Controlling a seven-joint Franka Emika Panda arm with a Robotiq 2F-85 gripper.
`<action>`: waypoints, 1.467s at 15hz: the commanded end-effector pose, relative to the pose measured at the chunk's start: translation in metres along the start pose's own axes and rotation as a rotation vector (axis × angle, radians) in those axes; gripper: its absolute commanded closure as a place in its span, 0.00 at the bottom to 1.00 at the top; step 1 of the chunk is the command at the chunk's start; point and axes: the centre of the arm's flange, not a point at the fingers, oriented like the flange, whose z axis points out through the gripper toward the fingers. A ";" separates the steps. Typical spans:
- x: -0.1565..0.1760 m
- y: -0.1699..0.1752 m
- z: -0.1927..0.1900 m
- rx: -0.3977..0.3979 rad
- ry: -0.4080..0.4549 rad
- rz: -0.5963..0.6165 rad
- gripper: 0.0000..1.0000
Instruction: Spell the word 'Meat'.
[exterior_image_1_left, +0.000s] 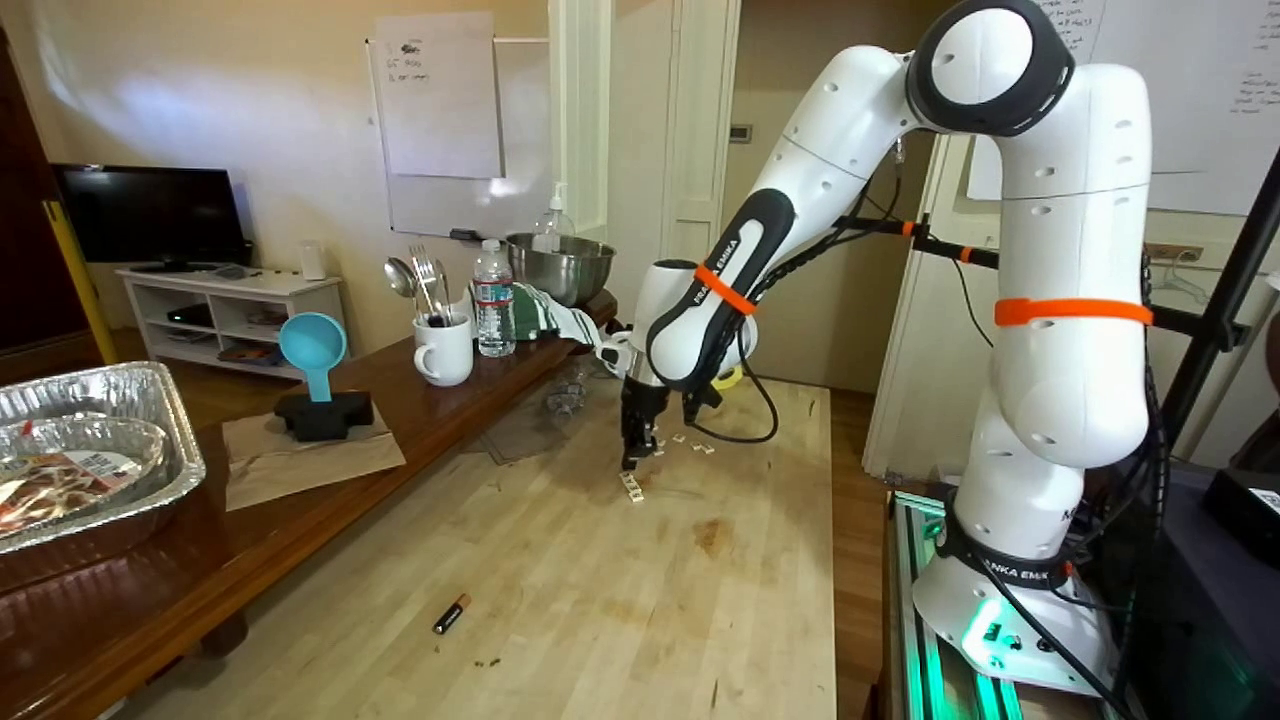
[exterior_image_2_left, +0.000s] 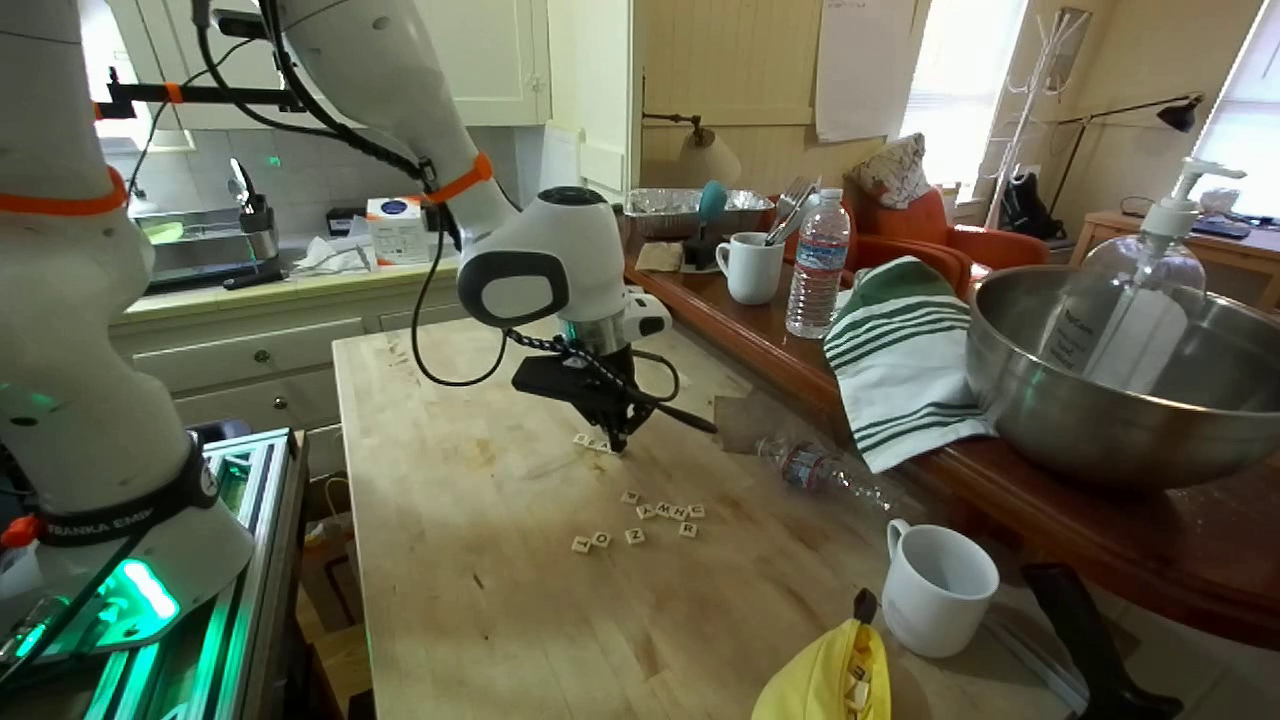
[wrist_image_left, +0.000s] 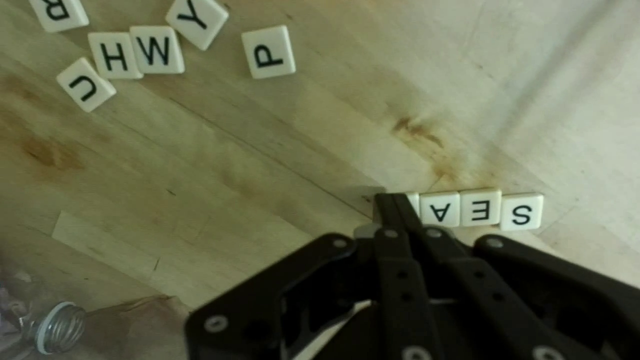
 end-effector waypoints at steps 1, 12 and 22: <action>0.002 0.006 0.014 -0.006 0.012 -0.004 1.00; -0.011 0.019 0.015 -0.035 -0.036 -0.041 1.00; -0.050 0.046 0.012 -0.071 -0.095 -0.008 1.00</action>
